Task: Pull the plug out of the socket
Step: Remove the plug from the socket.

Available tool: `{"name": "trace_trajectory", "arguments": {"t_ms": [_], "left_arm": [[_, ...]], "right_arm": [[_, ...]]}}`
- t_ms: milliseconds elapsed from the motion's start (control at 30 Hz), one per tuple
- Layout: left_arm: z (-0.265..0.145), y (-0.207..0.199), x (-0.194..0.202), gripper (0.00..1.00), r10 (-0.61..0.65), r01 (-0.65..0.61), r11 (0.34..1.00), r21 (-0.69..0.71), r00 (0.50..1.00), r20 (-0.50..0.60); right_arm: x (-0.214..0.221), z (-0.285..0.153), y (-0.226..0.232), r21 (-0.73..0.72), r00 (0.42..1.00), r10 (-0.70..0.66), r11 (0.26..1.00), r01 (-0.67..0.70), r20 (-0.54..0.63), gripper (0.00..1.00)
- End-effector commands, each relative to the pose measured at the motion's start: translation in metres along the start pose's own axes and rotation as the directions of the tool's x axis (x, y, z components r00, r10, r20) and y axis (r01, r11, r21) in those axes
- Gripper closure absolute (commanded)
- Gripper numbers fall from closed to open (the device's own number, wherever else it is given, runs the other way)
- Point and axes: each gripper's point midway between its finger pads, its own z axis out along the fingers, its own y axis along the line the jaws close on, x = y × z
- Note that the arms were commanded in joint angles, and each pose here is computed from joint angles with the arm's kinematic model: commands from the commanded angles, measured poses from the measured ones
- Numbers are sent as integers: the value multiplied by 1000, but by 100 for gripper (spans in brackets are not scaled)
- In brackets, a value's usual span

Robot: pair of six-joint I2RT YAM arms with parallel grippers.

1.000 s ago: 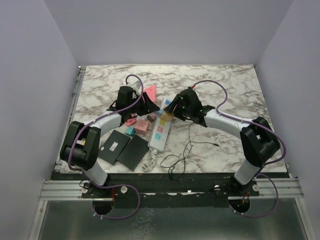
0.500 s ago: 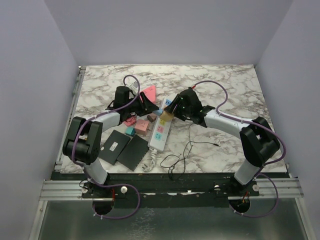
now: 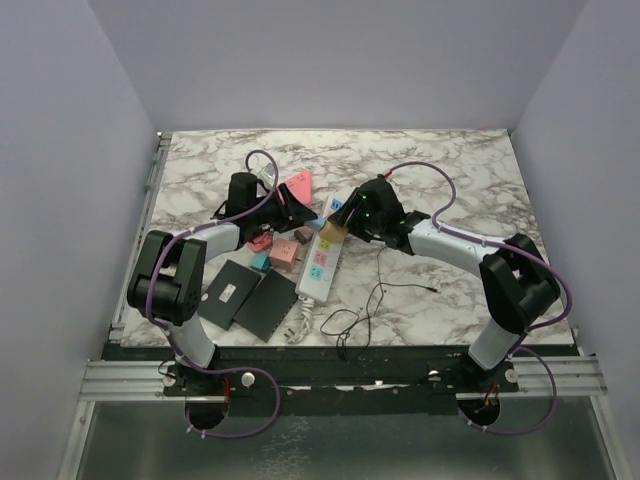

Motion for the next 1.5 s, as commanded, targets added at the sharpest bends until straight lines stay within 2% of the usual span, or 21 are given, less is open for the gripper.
{"name": "trace_trajectory", "arguments": {"t_ms": [0,267,700,1100,1267,1467], "left_arm": [[-8,2,-7,100,67,-65,997,-38,997,43],[-21,-14,-20,100,200,-193,978,-73,975,94],[-19,-20,-18,100,214,-210,976,-56,973,84],[-41,15,-57,100,238,-182,948,-262,950,202],[-44,15,-78,100,248,-156,934,-322,930,270],[-25,23,-79,100,237,-142,924,-355,941,240]], "right_arm": [[5,4,-21,75,1000,-5,997,5,5,100],[6,8,-32,121,1000,-9,993,8,10,100],[6,7,-31,115,1000,-5,993,4,10,100],[-7,-6,-30,117,997,-36,993,28,64,100],[-12,-11,-26,112,996,-61,992,52,72,100],[-15,-17,-26,111,994,-76,992,67,82,100]]}}
